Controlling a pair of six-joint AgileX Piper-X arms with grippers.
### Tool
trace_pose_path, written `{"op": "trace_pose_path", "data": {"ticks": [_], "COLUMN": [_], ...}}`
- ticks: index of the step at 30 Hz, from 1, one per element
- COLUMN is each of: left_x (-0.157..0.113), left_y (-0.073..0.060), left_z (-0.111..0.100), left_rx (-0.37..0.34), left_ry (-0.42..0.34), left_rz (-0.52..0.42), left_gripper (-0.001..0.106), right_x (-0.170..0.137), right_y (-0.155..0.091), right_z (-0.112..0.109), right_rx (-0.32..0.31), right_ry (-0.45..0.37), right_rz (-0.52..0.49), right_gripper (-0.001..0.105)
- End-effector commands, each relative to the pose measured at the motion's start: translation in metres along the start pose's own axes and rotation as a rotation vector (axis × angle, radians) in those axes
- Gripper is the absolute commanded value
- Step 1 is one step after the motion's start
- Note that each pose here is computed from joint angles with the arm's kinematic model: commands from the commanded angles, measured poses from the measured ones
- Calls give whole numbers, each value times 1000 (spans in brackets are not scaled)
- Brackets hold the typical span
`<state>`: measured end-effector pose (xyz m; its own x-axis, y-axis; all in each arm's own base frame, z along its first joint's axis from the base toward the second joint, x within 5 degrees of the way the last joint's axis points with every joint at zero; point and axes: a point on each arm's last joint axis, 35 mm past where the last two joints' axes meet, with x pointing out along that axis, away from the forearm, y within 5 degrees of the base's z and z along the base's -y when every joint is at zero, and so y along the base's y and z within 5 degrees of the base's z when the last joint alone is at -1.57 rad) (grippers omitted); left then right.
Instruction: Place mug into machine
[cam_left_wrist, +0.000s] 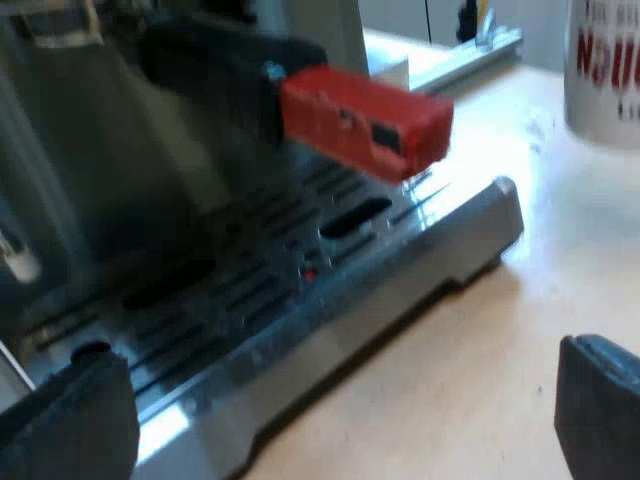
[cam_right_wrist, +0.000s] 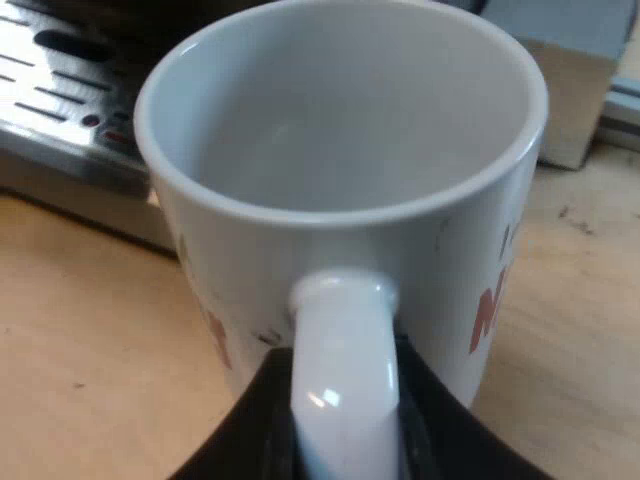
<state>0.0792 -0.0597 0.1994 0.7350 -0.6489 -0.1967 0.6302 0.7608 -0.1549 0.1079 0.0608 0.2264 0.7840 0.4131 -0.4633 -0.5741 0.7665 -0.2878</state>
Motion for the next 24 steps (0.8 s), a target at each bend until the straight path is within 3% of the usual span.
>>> {"op": "trace_pose_path", "data": {"ticks": [1, 4, 11, 17, 24], "left_x": [1, 1, 1, 1, 1], "left_y": [0, 0, 0, 0, 0], "left_z": [4, 4, 4, 4, 4], "left_rx": [-17, -17, -17, -17, -17], "left_ry": [-57, -60, -60, -60, -60], "left_rz": [3, 2, 2, 2, 2], "left_gripper": [85, 85, 85, 85, 85], "right_x": [-3, 5, 33, 67, 100], "right_y": [3, 19, 44, 56, 68], "right_z": [13, 20, 35, 41, 43], "right_rx": [-24, -7, -42, 43, 40], "right_ry": [-60, -71, -121, -177, -171], "right_rz": [-1, 31, 36, 30, 31], "right_gripper": [0, 0, 0, 0, 0]}}
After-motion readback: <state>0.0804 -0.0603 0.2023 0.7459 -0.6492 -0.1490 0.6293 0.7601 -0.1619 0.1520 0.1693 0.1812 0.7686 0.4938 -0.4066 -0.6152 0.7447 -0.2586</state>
